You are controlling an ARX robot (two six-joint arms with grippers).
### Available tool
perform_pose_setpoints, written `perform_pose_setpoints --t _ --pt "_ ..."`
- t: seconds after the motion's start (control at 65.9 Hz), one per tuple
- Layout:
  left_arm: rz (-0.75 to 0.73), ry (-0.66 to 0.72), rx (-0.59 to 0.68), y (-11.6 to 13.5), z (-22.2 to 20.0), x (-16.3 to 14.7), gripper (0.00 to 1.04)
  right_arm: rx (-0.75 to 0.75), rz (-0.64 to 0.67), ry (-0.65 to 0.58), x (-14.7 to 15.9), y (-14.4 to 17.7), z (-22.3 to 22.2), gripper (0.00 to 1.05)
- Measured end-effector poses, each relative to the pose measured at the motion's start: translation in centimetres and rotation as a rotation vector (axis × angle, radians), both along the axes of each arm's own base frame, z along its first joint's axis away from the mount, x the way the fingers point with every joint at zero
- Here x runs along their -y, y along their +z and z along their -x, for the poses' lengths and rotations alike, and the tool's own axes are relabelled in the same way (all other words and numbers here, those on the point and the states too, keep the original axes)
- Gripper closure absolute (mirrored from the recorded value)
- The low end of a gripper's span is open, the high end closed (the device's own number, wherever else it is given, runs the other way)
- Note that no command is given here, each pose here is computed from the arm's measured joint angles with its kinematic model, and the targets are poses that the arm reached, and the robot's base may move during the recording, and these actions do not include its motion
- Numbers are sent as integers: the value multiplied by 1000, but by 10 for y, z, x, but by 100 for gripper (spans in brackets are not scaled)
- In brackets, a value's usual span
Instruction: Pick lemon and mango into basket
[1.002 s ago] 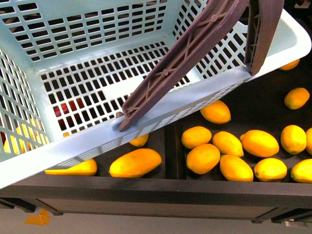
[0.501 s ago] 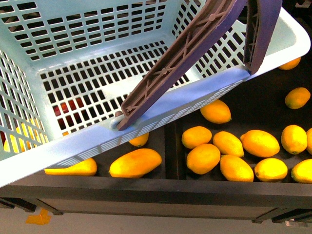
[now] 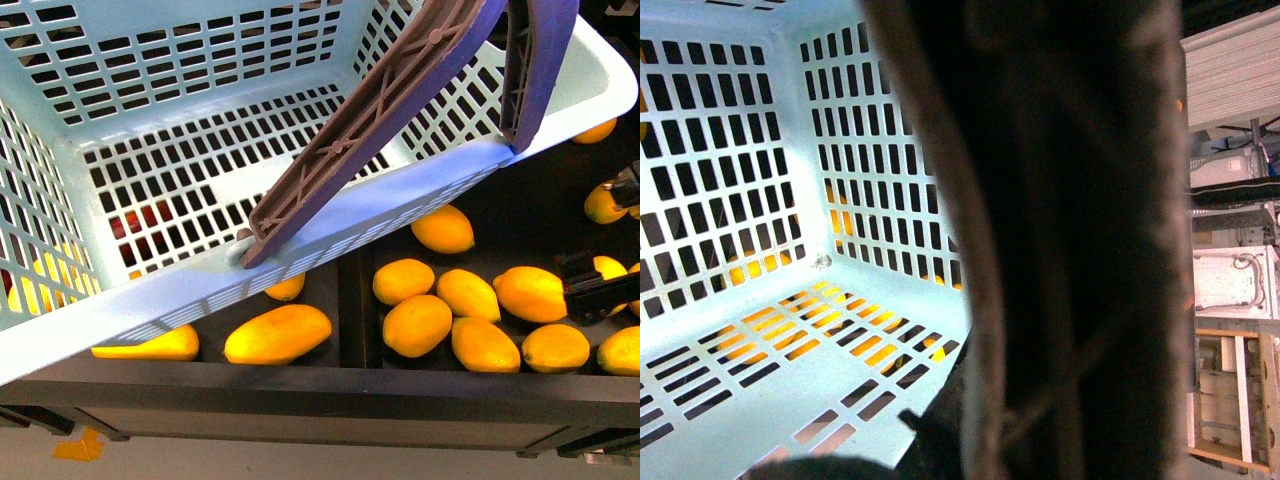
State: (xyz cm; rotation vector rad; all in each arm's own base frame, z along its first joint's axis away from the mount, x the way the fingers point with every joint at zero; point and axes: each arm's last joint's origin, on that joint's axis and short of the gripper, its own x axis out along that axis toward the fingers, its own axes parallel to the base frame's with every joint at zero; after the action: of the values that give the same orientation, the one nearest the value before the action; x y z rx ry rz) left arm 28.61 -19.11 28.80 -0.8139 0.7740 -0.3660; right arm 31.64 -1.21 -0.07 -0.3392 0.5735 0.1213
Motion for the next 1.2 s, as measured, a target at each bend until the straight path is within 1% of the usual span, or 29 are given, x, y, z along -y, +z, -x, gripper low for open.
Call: perform_pose_setpoints --t 0.197,0.41,0.668,0.956,1.199 --pt "0 1 0 0 0 0 100 6 -84 92 -24 -10 -22 9" --pt "0 0 0 0 0 0 100 -8 -135 169 -45 -22 -42 9" --pt "0 0 0 0 0 0 100 -14 -167 172 -51 -37 -71 9" --pt "0 0 0 0 0 0 100 -31 -221 184 -55 -48 -92 9" --pt "0 0 0 0 0 0 100 -43 -227 194 -59 -59 -109 9"
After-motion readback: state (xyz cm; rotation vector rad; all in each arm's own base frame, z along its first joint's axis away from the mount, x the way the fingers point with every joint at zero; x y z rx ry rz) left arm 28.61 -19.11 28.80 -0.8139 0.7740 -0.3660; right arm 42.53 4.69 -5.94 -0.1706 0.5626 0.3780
